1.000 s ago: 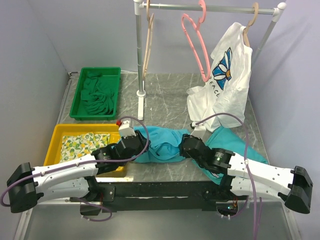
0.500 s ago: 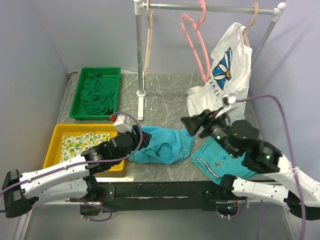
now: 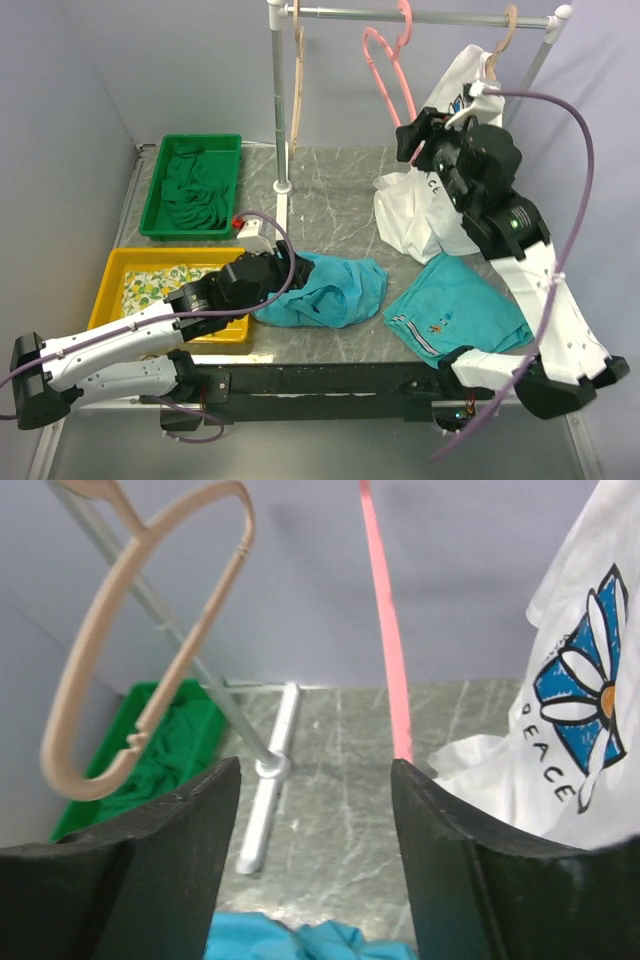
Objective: Place the t-shirt on the hanger
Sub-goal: Pick up the hanger from the clothesline.
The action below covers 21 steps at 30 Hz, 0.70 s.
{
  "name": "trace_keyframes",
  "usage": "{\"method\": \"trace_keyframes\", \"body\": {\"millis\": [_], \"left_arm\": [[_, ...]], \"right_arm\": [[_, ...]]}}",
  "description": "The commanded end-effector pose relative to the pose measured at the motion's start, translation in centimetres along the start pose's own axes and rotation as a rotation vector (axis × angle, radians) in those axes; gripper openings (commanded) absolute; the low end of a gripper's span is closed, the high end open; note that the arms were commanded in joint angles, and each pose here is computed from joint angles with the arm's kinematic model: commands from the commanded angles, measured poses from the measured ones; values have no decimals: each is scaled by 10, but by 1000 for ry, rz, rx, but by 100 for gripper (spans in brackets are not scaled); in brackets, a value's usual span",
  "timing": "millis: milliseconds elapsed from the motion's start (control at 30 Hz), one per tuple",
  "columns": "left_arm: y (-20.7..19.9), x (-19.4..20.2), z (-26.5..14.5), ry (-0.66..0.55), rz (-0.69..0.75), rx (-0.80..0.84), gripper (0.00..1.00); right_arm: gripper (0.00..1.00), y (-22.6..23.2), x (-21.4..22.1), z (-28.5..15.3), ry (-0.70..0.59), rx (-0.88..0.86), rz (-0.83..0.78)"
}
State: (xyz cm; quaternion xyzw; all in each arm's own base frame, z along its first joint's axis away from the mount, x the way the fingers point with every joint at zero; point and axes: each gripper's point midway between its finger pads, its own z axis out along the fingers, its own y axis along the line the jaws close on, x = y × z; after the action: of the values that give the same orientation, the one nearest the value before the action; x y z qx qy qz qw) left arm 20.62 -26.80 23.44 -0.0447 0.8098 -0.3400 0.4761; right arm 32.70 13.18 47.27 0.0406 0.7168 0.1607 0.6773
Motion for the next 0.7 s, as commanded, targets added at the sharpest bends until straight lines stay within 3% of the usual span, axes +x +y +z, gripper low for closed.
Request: {"method": "trace_keyframes", "body": {"millis": [0, 300, 433, 667], "left_arm": [[-21, -12, -4, 5, 35, 65, 58], [-20, -10, -6, 13, 49, 72, 59], [-20, -12, -9, 4, 43, 81, 59], [-17, -13, -11, 3, 42, 74, 59]], "right_arm": [[67, -6, -18, 23, -13, -58, -45], [66, -14, -12, 53, 66, -61, -117], [58, -18, 7, 73, 142, -39, -137], [55, -38, 29, 88, 219, 63, -167]]}}
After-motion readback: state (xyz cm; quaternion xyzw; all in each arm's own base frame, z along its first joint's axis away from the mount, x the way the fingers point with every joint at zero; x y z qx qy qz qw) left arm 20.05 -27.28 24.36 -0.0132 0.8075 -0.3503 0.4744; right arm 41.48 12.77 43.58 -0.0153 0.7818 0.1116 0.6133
